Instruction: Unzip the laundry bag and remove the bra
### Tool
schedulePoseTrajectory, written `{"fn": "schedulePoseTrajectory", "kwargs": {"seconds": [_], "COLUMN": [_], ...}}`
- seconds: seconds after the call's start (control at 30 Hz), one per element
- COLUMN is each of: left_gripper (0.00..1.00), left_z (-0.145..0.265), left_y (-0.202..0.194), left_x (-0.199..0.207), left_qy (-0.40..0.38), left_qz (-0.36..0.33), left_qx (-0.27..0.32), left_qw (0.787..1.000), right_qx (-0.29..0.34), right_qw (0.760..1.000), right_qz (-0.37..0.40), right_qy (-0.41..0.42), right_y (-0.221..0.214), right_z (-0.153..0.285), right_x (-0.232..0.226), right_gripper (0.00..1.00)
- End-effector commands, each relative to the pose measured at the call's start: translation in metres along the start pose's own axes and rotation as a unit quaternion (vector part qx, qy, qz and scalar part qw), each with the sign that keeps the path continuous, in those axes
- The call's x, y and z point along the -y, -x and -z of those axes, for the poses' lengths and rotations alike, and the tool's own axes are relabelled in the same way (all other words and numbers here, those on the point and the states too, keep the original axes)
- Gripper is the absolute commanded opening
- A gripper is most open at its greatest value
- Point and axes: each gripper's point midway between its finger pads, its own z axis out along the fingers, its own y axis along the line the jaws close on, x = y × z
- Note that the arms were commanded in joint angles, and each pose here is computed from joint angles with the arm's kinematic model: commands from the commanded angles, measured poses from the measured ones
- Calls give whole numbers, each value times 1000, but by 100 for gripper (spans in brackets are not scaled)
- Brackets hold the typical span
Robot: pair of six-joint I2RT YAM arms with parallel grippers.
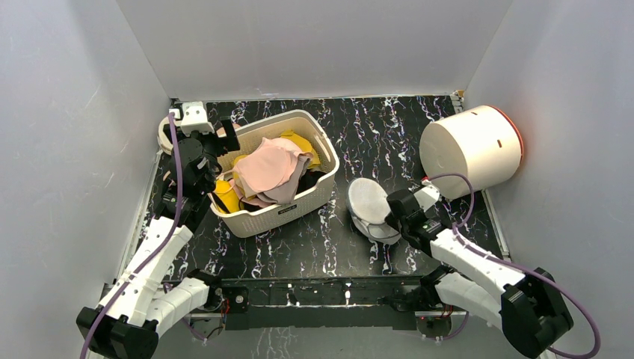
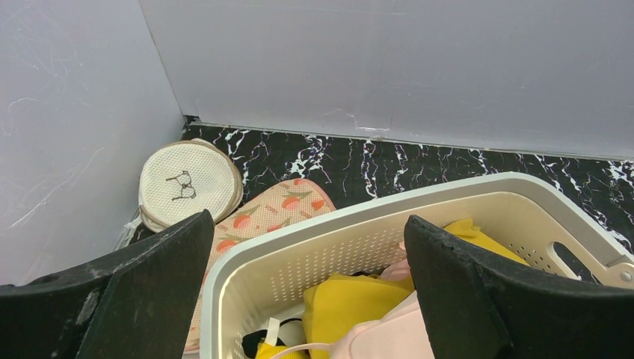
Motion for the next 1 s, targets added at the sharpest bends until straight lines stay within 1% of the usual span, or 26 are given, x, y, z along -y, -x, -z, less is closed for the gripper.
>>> {"fn": "schedulePoseTrajectory", "kwargs": {"seconds": [0.0, 0.13, 0.17, 0.23, 0.27, 0.3, 0.33, 0.4, 0.47, 0.57, 0.67, 0.7, 0.8, 0.87, 0.97], "left_gripper": [98, 99, 98, 98, 98, 98, 98, 98, 98, 98, 98, 98, 98, 98, 98], "left_z": [2, 3, 3, 3, 3, 4, 4, 4, 5, 12, 25, 31, 43, 53, 67], "left_y": [8, 8, 7, 8, 8, 8, 6, 1, -5, -10, -3, 8, 42, 67, 113], "left_x": [1, 1, 0, -1, -3, -6, -11, -16, -15, -2, 13, 19, 34, 39, 38], "left_qy": [-3, -3, -2, 1, 7, 15, 27, 41, 43, 17, -21, -36, -88, -113, -131], "left_qz": [12, 17, 18, 14, 11, 9, 7, 7, 21, 73, 137, 161, 183, 181, 173], "left_qx": [15, 16, 16, 16, 16, 18, 20, 18, 0, -40, -70, -71, -75, -85, -81], "left_qw": [1000, 1000, 1000, 1000, 1000, 1000, 999, 999, 999, 996, 988, 984, 976, 973, 973], "right_qx": [60, 102, 112, 133, 143, 153, 163, 177, 185, 194, 196, 201, 227, 244, 282], "right_qw": [996, 990, 987, 979, 974, 971, 966, 958, 949, 945, 929, 926, 930, 914, 895], "right_qz": [-32, 0, 21, 37, 36, 27, 13, 11, 44, 75, 149, 160, 133, 152, 156], "right_qy": [56, 102, 116, 153, 171, 184, 199, 226, 249, 254, 277, 277, 258, 285, 308], "right_y": [32, 63, 70, 86, 93, 100, 109, 126, 138, 152, 157, 161, 182, 190, 215], "right_z": [9, 32, 38, 56, 64, 72, 83, 106, 129, 151, 173, 178, 195, 217, 256], "right_x": [-26, -46, -52, -68, -74, -79, -85, -97, -106, -109, -117, -117, -109, -114, -118], "right_gripper": [8, 31, 37, 52, 62, 86, 97, 98, 98, 98, 98, 98, 98, 98, 98]}}
